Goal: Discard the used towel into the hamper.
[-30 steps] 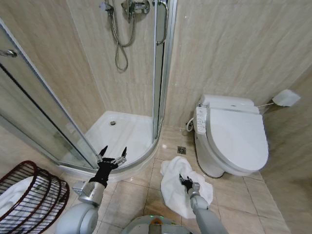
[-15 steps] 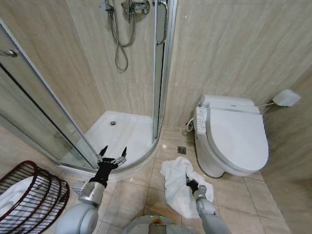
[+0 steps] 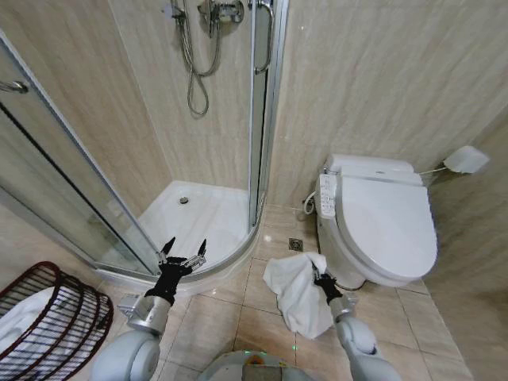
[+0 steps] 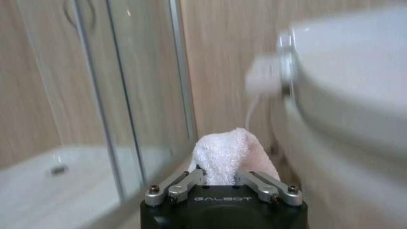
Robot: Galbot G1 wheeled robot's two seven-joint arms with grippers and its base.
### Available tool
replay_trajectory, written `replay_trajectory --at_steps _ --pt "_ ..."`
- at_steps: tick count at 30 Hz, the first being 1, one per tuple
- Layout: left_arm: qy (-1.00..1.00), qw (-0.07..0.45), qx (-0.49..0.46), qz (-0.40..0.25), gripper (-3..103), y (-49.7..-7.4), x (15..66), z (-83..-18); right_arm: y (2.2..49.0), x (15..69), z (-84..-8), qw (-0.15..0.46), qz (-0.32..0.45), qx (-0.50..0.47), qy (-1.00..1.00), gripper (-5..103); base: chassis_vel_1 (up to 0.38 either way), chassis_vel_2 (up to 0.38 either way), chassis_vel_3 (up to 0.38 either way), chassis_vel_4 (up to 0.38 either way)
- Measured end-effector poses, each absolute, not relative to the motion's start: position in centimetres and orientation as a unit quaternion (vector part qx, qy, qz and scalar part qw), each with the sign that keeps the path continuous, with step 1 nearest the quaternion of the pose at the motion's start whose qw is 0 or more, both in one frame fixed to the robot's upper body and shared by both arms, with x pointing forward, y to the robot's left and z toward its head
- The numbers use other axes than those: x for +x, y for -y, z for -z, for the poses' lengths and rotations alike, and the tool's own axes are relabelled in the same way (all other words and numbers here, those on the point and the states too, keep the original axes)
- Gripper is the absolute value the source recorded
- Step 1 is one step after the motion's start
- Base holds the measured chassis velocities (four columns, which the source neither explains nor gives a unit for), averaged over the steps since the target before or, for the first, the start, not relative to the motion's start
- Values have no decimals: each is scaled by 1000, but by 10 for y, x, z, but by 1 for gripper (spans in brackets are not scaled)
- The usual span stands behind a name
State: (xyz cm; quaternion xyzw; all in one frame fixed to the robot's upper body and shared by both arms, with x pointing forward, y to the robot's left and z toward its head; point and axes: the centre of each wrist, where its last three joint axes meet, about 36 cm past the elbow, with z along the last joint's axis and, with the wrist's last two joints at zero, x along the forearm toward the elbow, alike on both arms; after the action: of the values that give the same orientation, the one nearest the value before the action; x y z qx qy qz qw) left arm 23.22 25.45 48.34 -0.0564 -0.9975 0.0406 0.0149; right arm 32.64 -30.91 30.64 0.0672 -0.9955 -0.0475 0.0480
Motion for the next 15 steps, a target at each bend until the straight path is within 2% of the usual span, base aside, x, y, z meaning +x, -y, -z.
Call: replay_trajectory --at_steps 8,15 --pt "997 15 -56 -41 100 -255 232 -483 303 321 -401 -51 30 91 994 10 0 0 0 0" --pt "997 15 -56 -41 100 -255 232 -483 300 319 -454 -105 19 111 988 10 0 0 0 0"
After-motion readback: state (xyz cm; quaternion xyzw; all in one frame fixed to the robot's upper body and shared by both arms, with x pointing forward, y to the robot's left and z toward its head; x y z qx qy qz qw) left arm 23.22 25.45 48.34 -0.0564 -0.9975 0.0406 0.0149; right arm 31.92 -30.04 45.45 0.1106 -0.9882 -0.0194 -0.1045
